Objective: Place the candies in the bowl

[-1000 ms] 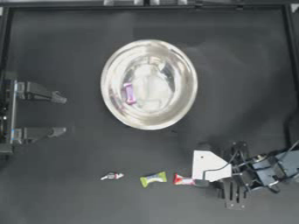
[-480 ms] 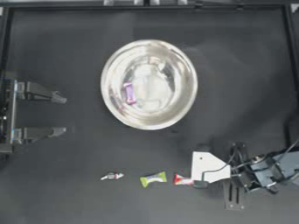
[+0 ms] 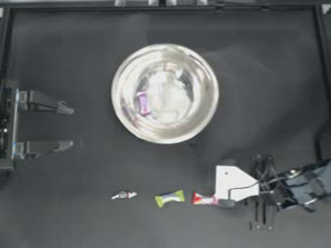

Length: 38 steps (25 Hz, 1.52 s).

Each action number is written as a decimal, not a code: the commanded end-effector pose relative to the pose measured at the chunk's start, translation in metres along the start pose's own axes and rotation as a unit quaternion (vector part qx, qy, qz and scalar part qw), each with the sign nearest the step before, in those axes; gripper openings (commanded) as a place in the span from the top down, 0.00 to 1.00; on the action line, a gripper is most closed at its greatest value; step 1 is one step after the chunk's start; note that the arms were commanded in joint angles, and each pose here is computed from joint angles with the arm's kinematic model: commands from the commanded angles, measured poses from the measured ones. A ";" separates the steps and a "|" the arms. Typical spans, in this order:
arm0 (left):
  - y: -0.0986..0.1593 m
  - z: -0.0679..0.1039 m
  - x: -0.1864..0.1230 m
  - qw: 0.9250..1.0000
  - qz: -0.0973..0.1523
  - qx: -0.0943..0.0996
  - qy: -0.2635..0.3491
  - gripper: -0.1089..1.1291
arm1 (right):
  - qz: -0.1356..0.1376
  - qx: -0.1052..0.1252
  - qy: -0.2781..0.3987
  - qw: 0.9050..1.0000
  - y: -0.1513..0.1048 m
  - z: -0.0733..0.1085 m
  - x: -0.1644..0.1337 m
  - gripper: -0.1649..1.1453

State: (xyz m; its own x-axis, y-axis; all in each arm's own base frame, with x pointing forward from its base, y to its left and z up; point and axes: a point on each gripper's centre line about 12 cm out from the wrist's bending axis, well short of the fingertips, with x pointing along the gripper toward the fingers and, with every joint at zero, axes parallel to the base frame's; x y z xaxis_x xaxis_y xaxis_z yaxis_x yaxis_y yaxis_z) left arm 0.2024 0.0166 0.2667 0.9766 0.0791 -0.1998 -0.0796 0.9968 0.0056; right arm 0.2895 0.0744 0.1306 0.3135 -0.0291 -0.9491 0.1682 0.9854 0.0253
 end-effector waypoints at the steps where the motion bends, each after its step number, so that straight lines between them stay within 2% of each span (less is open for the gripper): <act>1: 0.000 0.002 0.003 1.000 -0.001 -0.002 0.001 0.14 | 0.003 0.002 -0.088 0.996 -0.018 0.022 -0.035 0.51; 7: 0.000 0.000 0.006 1.000 -0.001 -0.001 0.007 0.14 | -0.005 0.008 -0.221 0.975 -0.064 0.048 -0.068 0.51; 10: 0.000 -0.001 0.007 1.000 -0.001 -0.001 0.011 0.14 | -0.028 0.011 -0.267 0.963 -0.090 0.060 -0.081 0.51; 17: 0.000 -0.003 0.013 1.000 -0.001 0.001 0.022 0.14 | -0.070 0.002 -0.329 0.942 -0.133 0.087 -0.091 0.51; 23: 0.000 -0.008 0.015 1.000 -0.001 0.001 0.031 0.14 | -0.091 -0.001 -0.352 0.932 -0.171 0.109 -0.080 0.51; 26: -0.001 -0.007 0.015 1.000 -0.002 0.000 0.026 0.14 | -0.088 0.000 -0.360 0.929 -0.184 0.120 -0.070 0.51; 30: -0.001 -0.008 0.015 1.000 -0.002 0.001 0.027 0.14 | -0.096 -0.003 -0.344 0.934 -0.199 0.128 -0.051 0.50; 34: -0.001 -0.009 0.015 1.000 -0.002 0.001 0.028 0.14 | -0.096 -0.006 -0.331 0.939 -0.203 0.138 -0.035 0.49; 38: -0.001 -0.010 0.015 1.000 -0.002 0.001 0.030 0.14 | -0.092 -0.007 -0.328 0.940 -0.205 0.148 -0.024 0.37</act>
State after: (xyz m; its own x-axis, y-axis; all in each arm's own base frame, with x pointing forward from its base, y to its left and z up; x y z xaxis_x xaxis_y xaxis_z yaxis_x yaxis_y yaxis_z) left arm 0.2125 0.0171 0.2519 0.9619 0.0753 -0.2627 -0.0763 0.9971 0.0062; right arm 0.3775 -0.1503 0.1790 0.7612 -0.2903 -0.5800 0.2678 0.9551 -0.1266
